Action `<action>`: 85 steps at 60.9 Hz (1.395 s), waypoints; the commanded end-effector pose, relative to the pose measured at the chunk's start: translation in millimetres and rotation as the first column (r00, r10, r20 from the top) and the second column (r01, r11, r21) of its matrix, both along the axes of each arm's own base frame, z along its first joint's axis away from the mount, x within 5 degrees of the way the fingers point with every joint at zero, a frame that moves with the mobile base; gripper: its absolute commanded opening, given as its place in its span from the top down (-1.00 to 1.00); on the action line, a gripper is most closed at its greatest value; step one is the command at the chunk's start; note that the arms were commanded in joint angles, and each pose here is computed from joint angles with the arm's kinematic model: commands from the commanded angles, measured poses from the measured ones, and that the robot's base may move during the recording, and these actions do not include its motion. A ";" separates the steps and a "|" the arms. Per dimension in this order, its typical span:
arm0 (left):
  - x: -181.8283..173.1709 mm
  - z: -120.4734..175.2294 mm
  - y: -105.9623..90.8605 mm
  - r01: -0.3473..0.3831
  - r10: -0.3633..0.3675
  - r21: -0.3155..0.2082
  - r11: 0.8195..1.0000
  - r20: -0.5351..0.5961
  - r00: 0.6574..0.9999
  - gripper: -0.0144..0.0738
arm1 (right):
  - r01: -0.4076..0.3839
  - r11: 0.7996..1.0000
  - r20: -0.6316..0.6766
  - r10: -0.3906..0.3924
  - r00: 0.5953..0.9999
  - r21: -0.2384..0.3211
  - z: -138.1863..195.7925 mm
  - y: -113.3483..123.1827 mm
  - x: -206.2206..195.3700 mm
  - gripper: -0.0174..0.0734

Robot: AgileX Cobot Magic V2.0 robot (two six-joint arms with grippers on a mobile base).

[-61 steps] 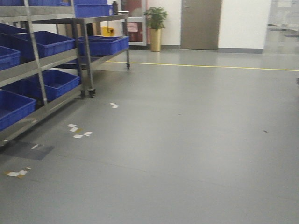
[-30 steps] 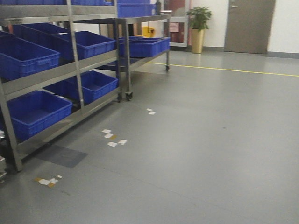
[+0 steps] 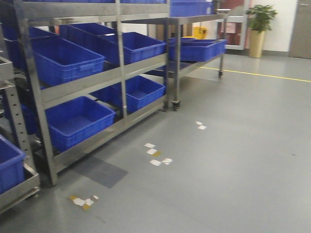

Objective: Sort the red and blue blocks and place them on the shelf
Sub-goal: 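Drive the base down the aisle carrying both cubes, then turn the base to face the shelf of blue bins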

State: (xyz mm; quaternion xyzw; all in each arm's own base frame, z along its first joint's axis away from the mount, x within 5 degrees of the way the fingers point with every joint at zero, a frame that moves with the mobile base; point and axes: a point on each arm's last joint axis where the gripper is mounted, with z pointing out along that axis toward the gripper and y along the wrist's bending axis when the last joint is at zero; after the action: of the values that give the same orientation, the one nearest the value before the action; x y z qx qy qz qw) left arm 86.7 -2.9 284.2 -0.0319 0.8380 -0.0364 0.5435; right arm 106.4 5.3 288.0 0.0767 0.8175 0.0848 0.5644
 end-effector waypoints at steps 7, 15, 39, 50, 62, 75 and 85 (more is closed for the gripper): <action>3.3 15.4 -1.4 0.014 -0.014 -0.004 1.000 0.096 0.995 0.37 | 0.012 1.000 0.116 -0.011 0.993 -0.008 17.3 -1.3 2.5 0.49; 3.3 15.4 -1.4 0.014 -0.014 -0.004 1.000 0.096 0.995 0.37 | 0.012 1.000 0.116 -0.011 0.993 -0.008 17.3 -1.3 2.5 0.49; 3.3 15.4 -1.4 0.014 -0.014 -0.004 1.000 0.096 0.995 0.37 | 0.012 1.000 0.116 -0.011 0.993 -0.008 17.3 -1.3 2.5 0.49; 3.3 15.4 -1.4 0.014 -0.014 -0.004 1.000 0.096 0.995 0.37 | 0.012 1.000 0.116 -0.011 0.993 -0.008 17.3 -1.3 2.5 0.49; 3.3 15.4 -1.4 0.014 -0.014 -0.004 1.000 0.096 0.995 0.37 | 0.012 1.000 0.116 -0.011 0.993 -0.008 17.3 -1.3 2.5 0.49; 3.3 15.4 -1.4 0.014 -0.014 -0.004 1.000 0.096 0.995 0.37 | 0.012 1.000 0.116 -0.011 0.993 -0.008 17.3 -1.3 2.5 0.49; 3.3 15.4 -1.4 0.014 -0.014 -0.004 1.000 0.096 0.995 0.37 | 0.012 1.000 0.116 -0.011 0.993 -0.008 17.3 -1.3 2.5 0.49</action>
State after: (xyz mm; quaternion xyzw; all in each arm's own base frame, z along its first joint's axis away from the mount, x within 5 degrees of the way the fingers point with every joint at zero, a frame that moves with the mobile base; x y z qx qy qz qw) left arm 86.7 -2.8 284.2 -0.0326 0.8380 -0.0360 0.5435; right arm 106.4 5.3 288.0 0.0767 0.8175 0.0848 0.5644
